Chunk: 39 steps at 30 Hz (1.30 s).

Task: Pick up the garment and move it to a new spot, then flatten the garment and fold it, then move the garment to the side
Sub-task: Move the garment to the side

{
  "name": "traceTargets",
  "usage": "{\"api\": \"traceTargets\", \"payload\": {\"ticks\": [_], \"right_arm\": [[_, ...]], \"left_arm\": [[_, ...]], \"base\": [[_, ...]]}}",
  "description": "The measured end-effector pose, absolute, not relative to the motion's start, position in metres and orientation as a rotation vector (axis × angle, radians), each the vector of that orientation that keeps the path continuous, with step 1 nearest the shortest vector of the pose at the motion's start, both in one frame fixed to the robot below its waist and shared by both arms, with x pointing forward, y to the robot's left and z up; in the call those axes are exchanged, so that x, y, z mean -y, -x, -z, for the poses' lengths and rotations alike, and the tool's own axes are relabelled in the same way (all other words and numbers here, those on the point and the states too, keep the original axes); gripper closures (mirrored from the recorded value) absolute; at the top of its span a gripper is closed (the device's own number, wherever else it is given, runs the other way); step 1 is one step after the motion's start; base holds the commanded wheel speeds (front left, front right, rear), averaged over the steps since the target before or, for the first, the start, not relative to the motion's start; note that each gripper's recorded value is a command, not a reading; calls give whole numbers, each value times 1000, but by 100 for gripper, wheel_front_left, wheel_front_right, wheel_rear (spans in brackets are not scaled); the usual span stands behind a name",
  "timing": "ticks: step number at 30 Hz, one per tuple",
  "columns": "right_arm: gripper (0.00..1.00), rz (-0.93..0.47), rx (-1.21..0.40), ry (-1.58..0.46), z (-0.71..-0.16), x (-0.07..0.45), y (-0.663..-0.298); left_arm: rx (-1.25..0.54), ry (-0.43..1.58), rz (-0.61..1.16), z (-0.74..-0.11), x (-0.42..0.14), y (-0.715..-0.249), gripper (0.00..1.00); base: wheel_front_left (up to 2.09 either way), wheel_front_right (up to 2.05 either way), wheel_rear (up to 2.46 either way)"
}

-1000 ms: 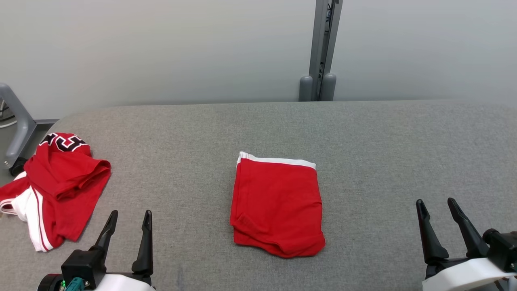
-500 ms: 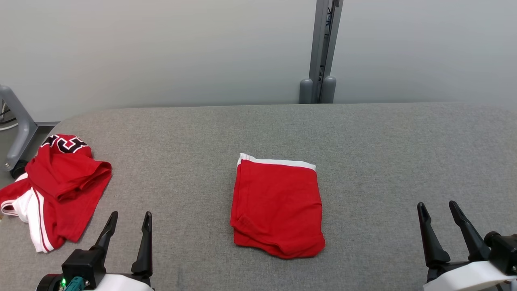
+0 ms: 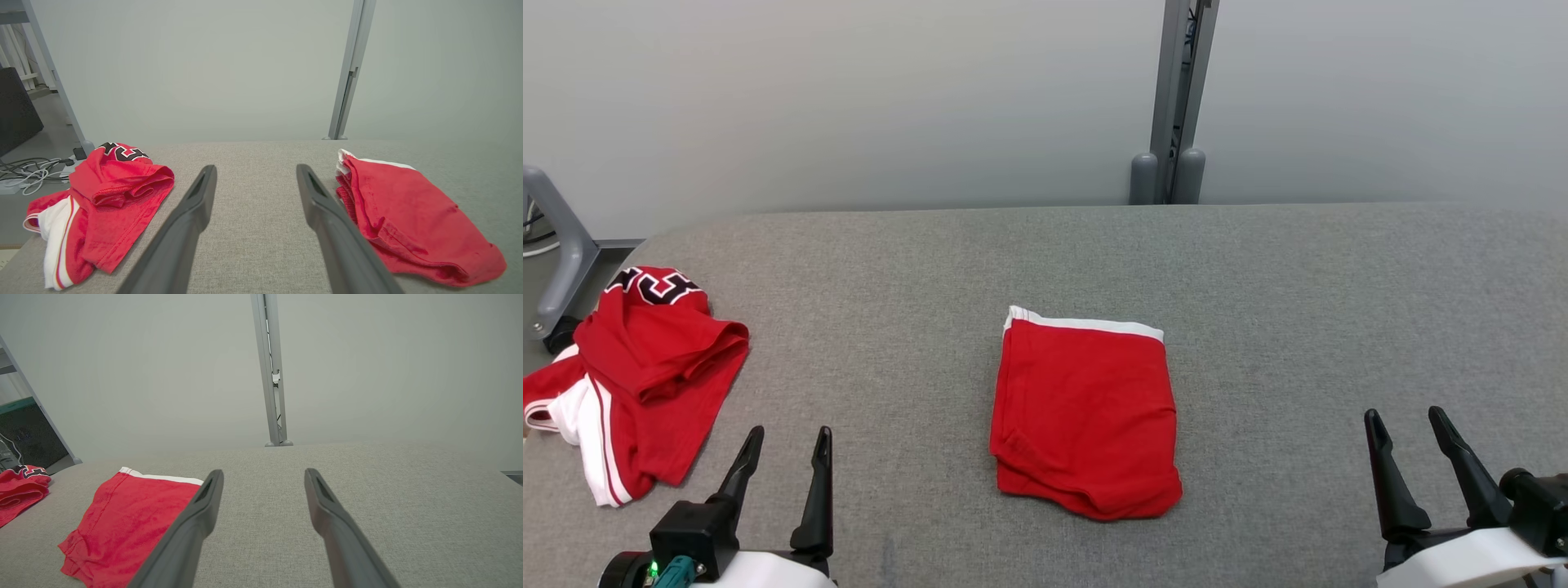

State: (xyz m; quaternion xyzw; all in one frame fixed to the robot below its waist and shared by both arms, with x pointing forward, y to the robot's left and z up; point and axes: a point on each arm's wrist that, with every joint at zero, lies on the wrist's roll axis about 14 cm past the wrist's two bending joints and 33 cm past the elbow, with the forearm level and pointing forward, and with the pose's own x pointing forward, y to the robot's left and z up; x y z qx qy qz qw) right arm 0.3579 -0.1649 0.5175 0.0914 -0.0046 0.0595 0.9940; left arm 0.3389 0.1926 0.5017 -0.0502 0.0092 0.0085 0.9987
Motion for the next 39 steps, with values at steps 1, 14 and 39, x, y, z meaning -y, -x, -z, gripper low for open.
{"api": "traceTargets", "payload": {"ticks": [1, 14, 39], "right_arm": [[0, -119, 8, -184, -517, 165, -358], [0, -159, -24, -176, -508, 154, -380], [100, -520, -483, -219, -372, 20, -426]], "left_arm": [[-19, 100, -16, -502, -192, -339, 0], [31, 111, -27, -515, -194, -356, 0], [51, 107, -157, -506, -229, -376, 0]], "base": [[0, 0, 0], [0, 0, 0], [0, 0, 0]]}}
